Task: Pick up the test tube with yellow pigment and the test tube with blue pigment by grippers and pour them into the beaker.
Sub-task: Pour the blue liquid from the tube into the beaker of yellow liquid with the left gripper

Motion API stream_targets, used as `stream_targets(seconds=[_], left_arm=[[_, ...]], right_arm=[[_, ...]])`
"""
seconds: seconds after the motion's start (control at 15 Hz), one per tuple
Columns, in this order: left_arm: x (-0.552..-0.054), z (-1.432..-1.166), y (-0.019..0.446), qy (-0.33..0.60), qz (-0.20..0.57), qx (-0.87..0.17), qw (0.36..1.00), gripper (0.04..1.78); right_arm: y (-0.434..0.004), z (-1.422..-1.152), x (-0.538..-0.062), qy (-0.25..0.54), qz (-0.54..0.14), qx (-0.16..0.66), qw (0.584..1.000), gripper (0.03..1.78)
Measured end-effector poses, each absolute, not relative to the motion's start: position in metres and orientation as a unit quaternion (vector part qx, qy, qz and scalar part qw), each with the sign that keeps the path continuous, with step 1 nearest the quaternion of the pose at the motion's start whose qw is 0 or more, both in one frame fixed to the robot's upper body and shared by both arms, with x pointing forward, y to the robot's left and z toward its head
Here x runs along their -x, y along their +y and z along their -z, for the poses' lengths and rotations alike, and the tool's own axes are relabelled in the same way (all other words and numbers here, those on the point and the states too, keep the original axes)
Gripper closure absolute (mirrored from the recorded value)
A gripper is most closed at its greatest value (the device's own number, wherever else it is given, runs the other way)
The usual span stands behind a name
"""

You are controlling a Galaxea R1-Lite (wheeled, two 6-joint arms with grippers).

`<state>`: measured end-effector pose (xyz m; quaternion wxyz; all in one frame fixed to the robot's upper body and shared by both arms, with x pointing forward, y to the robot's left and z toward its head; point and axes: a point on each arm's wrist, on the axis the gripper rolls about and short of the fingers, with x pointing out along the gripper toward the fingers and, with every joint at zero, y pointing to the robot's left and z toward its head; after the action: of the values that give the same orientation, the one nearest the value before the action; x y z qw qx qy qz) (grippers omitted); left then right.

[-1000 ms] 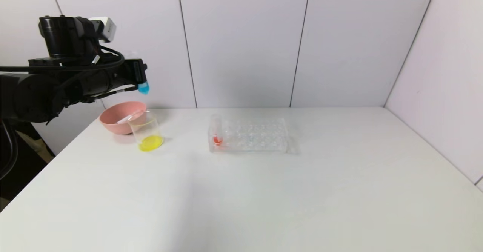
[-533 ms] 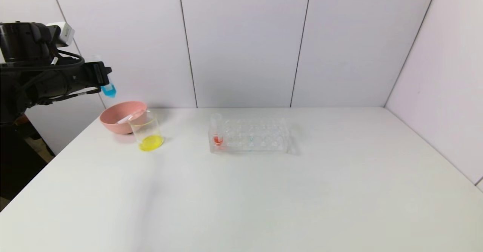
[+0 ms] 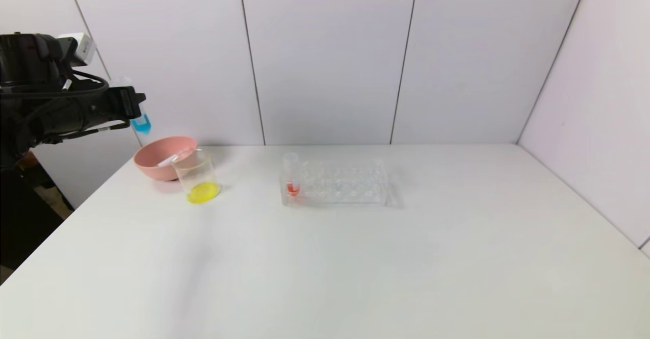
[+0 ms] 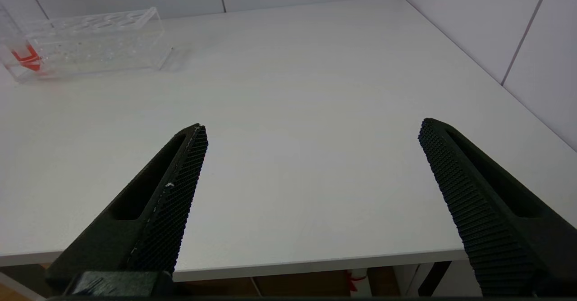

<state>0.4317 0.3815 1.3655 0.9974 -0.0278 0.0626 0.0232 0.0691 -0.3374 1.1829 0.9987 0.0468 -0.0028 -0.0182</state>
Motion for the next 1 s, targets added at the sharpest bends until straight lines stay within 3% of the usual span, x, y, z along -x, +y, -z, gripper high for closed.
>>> stream_targets(seconds=[1.0], left_arm=[[-0.437,-1.353,0.398,0.083,-0.017,0.015,0.996,1.37]], right_arm=[[-0.337,-1.183,-0.069,-0.003,0.018,-0.047,0.999,0.1]])
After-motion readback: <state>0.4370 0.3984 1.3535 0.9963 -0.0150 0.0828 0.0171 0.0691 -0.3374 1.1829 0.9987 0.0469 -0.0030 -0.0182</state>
